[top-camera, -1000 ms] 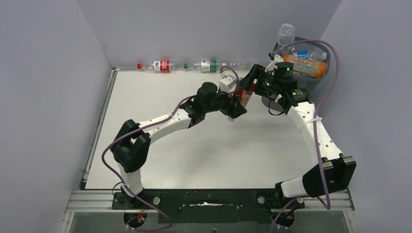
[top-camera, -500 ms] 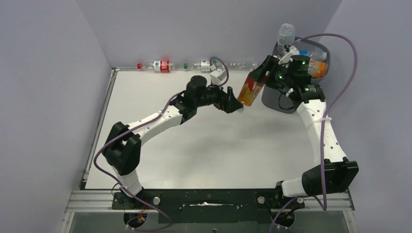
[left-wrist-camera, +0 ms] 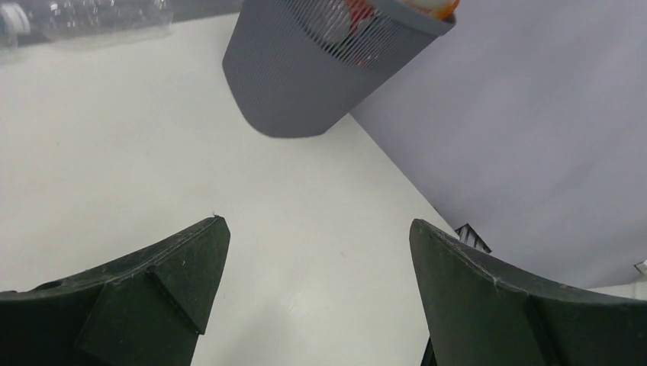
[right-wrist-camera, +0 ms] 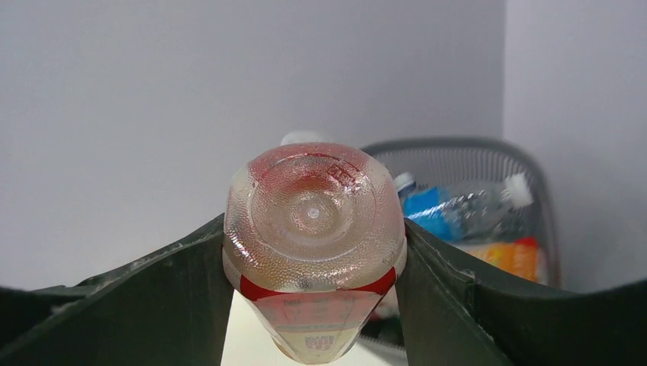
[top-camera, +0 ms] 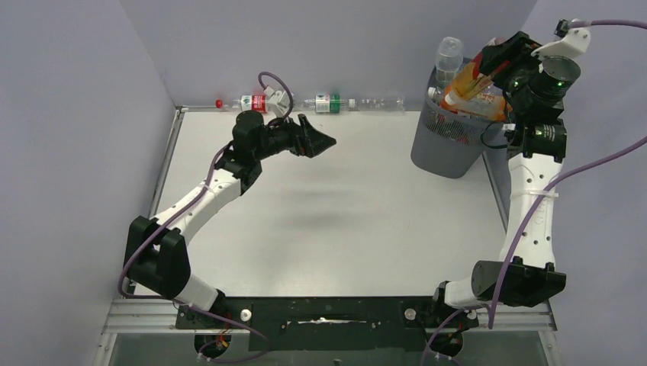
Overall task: Put the plastic bottles in the bin
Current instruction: Place the plastic bottle in the trash bin.
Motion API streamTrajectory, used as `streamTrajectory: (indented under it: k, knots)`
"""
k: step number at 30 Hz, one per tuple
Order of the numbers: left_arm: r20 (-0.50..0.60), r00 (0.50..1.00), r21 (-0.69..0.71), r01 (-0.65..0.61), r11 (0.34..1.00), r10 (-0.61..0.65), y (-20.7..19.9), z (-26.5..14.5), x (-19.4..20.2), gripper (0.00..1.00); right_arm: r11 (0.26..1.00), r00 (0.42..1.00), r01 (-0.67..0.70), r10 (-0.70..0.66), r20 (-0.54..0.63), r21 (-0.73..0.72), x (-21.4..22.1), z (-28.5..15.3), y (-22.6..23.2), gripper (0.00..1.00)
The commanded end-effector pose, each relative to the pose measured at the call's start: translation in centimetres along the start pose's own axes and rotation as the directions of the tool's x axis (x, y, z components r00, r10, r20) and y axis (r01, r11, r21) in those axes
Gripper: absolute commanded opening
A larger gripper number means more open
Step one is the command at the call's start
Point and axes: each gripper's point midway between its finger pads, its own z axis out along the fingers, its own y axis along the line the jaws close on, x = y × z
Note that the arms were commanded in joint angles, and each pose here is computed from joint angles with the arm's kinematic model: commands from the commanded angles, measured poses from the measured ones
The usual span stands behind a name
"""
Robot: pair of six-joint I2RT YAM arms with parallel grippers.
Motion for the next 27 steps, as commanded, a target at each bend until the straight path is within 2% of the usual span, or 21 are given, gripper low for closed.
streamTrajectory:
  k: [1, 7, 14, 20, 27]
  knots:
    - [-0.022, 0.999, 0.026, 0.034, 0.999, -0.034, 1.0, -0.4, 1.0, 0.90, 0.997, 0.957, 0.028, -0.049, 0.286, 0.076, -6.8, 1.3, -1.1, 0.51]
    - [-0.053, 0.996, 0.043, 0.078, 0.996, -0.076, 2.3, 0.1, 2.4, 0.90, 0.976, 0.888, -0.048, -0.056, 0.457, 0.214, -8.5, 2.6, -4.7, 0.51]
    - [-0.080, 0.992, 0.068, 0.105, 0.992, -0.100, 2.7, 0.6, 3.2, 0.90, 0.963, 0.826, -0.126, -0.030, 0.563, 0.237, -5.5, 5.1, -7.3, 0.52]
    - [-0.079, 0.992, 0.069, 0.105, 0.992, -0.099, 2.6, 0.6, 3.2, 0.90, 0.948, 0.843, -0.082, -0.099, 0.529, 0.307, -2.5, 8.0, -7.2, 0.57]
    - [-0.079, 0.991, 0.075, 0.115, 0.991, -0.109, 2.4, 0.5, 3.1, 0.90, 0.926, 0.908, -0.047, -0.117, 0.402, 0.374, 0.6, 11.5, -8.2, 0.61]
